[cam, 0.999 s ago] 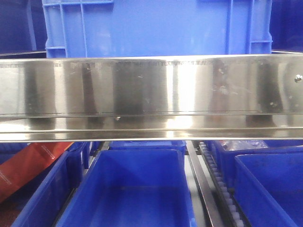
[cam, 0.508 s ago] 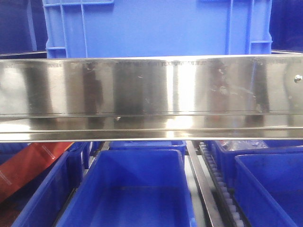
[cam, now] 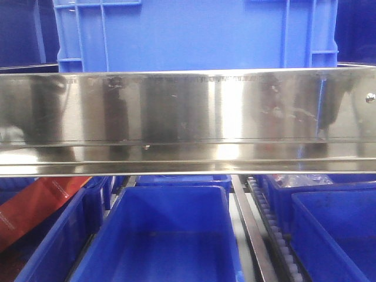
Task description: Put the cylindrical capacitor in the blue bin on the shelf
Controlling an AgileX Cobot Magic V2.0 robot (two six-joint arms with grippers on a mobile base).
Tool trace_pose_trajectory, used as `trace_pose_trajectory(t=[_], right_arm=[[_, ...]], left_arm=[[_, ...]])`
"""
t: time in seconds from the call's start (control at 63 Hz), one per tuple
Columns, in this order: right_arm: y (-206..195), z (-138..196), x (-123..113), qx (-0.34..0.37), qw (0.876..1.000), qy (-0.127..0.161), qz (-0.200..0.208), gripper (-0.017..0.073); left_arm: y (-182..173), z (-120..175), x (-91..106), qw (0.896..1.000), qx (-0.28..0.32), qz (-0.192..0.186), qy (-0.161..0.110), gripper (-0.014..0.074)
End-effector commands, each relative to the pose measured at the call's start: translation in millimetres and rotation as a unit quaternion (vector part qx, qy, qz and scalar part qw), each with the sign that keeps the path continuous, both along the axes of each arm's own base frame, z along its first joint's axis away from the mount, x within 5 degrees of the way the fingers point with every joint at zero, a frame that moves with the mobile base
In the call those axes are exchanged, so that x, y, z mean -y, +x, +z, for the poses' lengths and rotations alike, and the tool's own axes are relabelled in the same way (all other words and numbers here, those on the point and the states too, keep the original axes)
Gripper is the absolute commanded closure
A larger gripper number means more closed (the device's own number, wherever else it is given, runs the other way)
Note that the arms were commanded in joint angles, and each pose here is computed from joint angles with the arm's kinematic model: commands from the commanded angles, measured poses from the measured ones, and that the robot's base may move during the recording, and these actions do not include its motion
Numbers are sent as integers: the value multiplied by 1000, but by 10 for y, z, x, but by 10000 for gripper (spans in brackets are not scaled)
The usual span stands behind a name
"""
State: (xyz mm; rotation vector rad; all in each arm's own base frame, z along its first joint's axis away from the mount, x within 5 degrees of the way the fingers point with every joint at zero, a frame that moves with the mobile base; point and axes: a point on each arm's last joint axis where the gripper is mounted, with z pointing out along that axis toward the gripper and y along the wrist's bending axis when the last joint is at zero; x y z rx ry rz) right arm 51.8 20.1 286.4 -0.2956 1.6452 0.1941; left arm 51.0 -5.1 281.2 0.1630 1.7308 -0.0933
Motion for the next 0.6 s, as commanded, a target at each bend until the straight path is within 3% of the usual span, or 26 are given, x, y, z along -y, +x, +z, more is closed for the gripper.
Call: trace_pose_trajectory(t=[0.0,0.46,0.555,0.587], right_arm=[[3,18,11,14,1000,2,-7,721],[3,18,10,14,1000,3,-6,721],[3,18,10,14,1000,3,-6,721],[3,18,10,14,1000,3,-6,721]], left_arm=[[-7,26,1,1000,16,0,-9,704],[-7,26,1,1000,16,0,-9,704],[-9,37,19,999,18,-7,-30,704],[-7,53,16,999,29,-4,-22,704]])
